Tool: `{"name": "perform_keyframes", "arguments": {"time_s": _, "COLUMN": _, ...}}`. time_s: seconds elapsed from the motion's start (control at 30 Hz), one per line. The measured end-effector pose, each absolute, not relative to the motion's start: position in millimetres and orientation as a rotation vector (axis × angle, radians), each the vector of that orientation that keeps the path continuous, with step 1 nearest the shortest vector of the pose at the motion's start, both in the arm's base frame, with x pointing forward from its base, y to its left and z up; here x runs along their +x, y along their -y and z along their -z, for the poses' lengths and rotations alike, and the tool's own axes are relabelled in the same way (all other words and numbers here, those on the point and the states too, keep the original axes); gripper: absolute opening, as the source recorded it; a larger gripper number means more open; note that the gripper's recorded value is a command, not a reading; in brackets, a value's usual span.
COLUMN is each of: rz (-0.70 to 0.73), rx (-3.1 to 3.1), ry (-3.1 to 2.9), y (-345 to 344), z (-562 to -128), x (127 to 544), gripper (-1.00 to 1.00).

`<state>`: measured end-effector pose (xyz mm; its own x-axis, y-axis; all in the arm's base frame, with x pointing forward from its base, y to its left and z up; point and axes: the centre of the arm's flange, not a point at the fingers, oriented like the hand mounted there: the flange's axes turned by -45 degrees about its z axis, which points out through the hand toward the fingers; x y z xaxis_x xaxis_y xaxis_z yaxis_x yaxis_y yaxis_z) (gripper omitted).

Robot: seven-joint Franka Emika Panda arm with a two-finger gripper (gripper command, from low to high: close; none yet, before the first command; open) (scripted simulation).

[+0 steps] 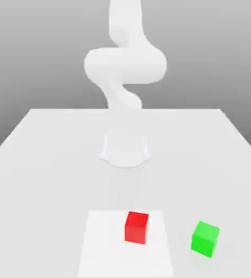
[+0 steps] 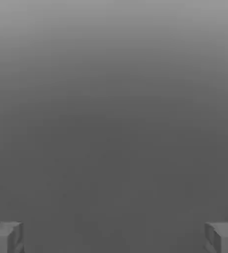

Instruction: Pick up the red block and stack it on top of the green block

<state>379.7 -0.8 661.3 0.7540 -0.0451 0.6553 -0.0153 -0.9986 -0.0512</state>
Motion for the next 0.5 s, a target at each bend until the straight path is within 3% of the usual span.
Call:
{"name": "perform_keyframes", "arguments": {"time_s": 0.23, "rz": 0.668, "rx": -2.957, "ry": -0.152, "y": -11, "z": -489, "x": 443, "gripper": 0.0}}
{"name": "perform_keyframes", "arguments": {"time_s": 0.5, "rz": 0.24, "rx": -3.049, "ry": -0.275, "y": -27, "z": -305, "x": 429, "gripper": 0.0}}
